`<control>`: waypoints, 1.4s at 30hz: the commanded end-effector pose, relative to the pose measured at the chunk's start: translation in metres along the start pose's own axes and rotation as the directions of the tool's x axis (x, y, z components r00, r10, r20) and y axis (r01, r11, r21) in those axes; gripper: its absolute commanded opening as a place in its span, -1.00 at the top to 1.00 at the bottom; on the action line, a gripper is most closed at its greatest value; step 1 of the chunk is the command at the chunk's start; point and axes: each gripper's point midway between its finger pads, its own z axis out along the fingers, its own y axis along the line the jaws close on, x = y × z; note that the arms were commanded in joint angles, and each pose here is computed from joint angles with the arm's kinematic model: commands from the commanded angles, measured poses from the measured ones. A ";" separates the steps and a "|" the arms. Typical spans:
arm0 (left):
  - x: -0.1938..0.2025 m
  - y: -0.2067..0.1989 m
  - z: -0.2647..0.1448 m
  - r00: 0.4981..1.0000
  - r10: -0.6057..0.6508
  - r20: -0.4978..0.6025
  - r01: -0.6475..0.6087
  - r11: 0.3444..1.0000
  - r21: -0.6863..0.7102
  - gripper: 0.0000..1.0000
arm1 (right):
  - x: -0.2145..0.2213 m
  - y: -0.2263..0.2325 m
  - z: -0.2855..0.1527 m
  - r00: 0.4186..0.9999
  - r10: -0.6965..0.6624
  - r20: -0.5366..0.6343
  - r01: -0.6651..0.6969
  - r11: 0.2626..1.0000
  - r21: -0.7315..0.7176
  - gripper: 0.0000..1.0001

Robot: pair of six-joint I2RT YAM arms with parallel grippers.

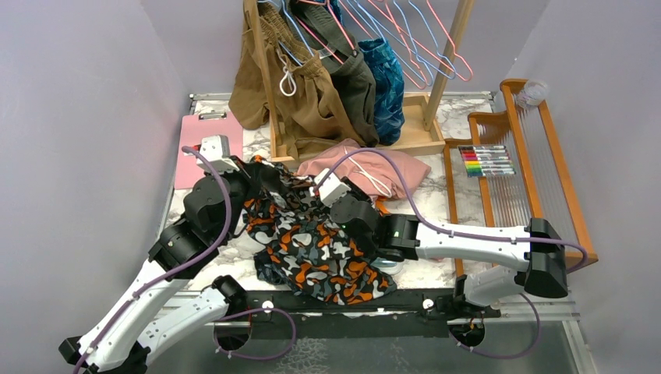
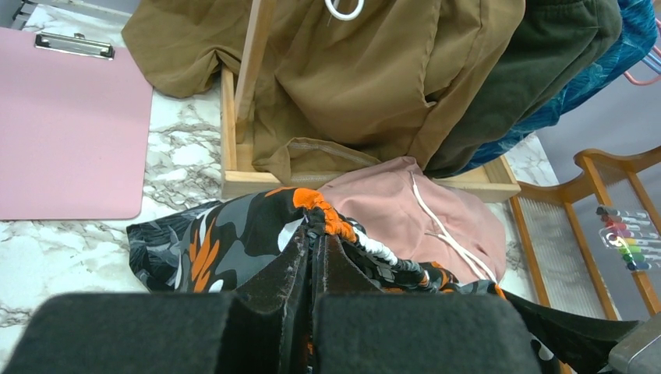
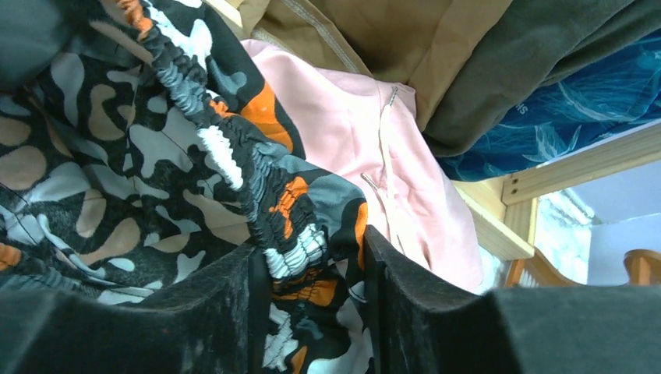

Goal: Place the shorts on the hanger
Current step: Adjust the shorts at the center of the board.

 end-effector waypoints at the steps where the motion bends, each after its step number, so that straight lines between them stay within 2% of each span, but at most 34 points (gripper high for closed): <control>1: -0.012 -0.004 -0.007 0.999 -0.024 0.021 0.024 0.999 0.033 1.00 | -0.025 -0.016 -0.005 0.998 0.049 0.048 -0.052 0.997 0.051 0.19; 5: -0.009 -0.002 -0.009 1.000 -0.021 0.014 0.021 0.999 0.034 1.00 | -0.043 -0.023 -0.018 0.992 0.088 0.086 -0.088 0.996 -0.014 0.56; 7: -0.006 -0.003 -0.009 1.000 -0.017 0.007 0.017 0.999 0.039 1.00 | -0.055 -0.023 -0.026 0.988 0.110 0.105 -0.102 0.992 -0.073 0.94; 12: 0.010 -0.010 -0.009 0.999 0.032 -0.041 -0.028 0.994 0.103 1.00 | -0.076 -0.025 -0.060 0.973 0.138 0.183 -0.087 0.961 -0.262 0.98; 13: 0.014 -0.014 -0.010 0.997 0.048 -0.053 -0.041 0.991 0.129 0.94 | -0.077 -0.027 -0.067 0.972 0.138 0.193 -0.078 0.954 -0.290 0.98; 18: 0.030 -0.029 -0.019 0.987 0.128 -0.093 -0.100 0.958 0.268 -0.26 | -0.063 -0.029 -0.093 0.979 0.108 0.175 -0.031 0.918 -0.395 0.98; 20: 0.030 -0.036 -0.025 0.983 0.161 -0.087 -0.124 0.936 0.331 -0.56 | -0.056 -0.029 -0.102 0.982 0.103 0.159 -0.025 0.902 -0.431 0.98; 22: 0.028 -0.044 -0.033 0.977 0.201 -0.072 -0.157 0.904 0.399 -0.74 | -0.053 -0.029 -0.110 0.983 0.106 0.148 -0.026 0.886 -0.462 0.98; 27: 0.014 -0.068 -0.058 0.959 0.284 0.015 -0.243 0.788 0.566 -0.87 | -0.046 -0.028 -0.118 0.988 0.092 0.122 -0.020 0.870 -0.493 0.98; 34: 0.009 -0.107 -0.105 0.910 0.377 0.171 -0.352 0.486 0.800 -0.89 | -0.041 -0.026 -0.117 0.991 0.074 0.112 -0.009 0.869 -0.494 0.98; 38: 0.025 -0.117 -0.113 0.893 0.419 0.167 -0.339 0.377 0.862 -0.89 | -0.042 -0.026 -0.116 0.991 0.065 0.116 0.001 0.871 -0.492 0.98; 42: 0.055 -0.126 -0.111 0.882 0.463 0.081 -0.246 0.308 0.919 -0.89 | -0.041 -0.027 -0.112 0.993 0.059 0.106 -0.002 0.880 -0.476 0.98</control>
